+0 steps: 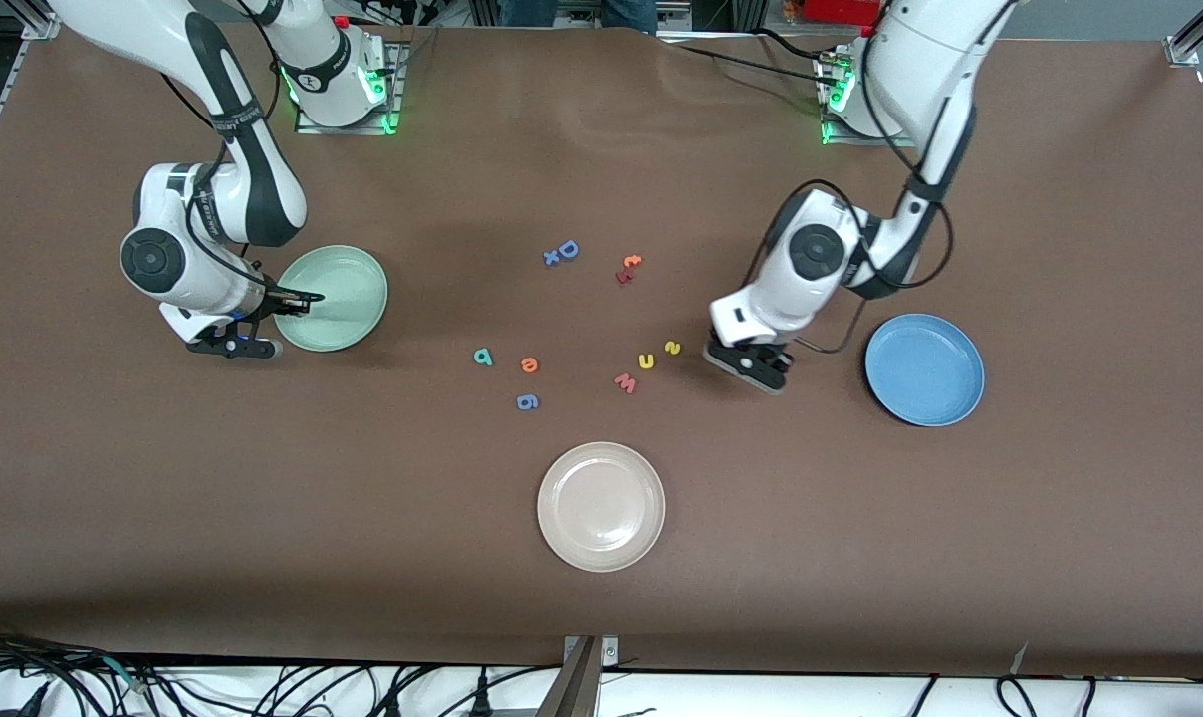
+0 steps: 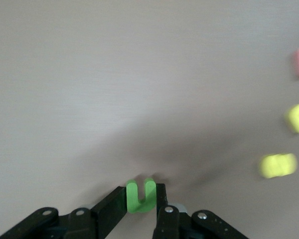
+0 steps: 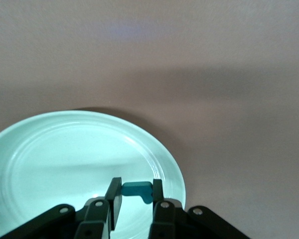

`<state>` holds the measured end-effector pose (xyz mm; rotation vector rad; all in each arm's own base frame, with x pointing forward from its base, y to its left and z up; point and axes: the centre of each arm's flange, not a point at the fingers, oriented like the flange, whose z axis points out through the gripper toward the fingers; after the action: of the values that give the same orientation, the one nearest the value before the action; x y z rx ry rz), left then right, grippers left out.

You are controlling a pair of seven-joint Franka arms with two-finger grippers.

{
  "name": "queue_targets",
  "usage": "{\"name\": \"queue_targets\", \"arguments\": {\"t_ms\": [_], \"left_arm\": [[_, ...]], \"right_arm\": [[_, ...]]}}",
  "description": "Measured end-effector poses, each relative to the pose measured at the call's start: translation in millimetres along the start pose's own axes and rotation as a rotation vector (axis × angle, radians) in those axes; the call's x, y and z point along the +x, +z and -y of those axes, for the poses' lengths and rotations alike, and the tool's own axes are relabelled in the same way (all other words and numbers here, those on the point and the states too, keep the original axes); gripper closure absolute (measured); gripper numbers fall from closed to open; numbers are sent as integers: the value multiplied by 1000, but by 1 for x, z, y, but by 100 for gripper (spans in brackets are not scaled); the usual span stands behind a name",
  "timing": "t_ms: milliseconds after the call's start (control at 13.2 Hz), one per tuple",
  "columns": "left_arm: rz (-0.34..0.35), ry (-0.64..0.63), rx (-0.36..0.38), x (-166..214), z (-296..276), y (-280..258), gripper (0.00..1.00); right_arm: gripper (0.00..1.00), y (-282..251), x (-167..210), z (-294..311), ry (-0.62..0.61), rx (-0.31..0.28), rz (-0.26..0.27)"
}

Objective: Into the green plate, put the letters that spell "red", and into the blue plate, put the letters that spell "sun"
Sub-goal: 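Place the teal r and green u on the green and blue plates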

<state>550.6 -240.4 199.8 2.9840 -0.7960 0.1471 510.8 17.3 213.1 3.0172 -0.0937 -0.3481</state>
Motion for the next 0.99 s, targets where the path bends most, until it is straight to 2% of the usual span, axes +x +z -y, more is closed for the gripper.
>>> {"name": "queue_targets", "arguments": {"t_ms": [304, 456, 684, 760, 988], "left_arm": [[17, 96, 38, -17, 102, -35, 70], [30, 151, 57, -33, 145, -36, 70], [60, 209, 55, -61, 191, -33, 70], [75, 227, 47, -70, 201, -30, 70], [108, 251, 26, -95, 224, -19, 70]], "right_arm": [[68, 19, 1, 3, -9, -16, 28], [51, 18, 4, 4, -10, -16, 22], [18, 4, 12, 6, -12, -12, -9], [14, -3, 15, 8, -14, -10, -20], [14, -34, 25, 22, -5, -5, -18]]}}
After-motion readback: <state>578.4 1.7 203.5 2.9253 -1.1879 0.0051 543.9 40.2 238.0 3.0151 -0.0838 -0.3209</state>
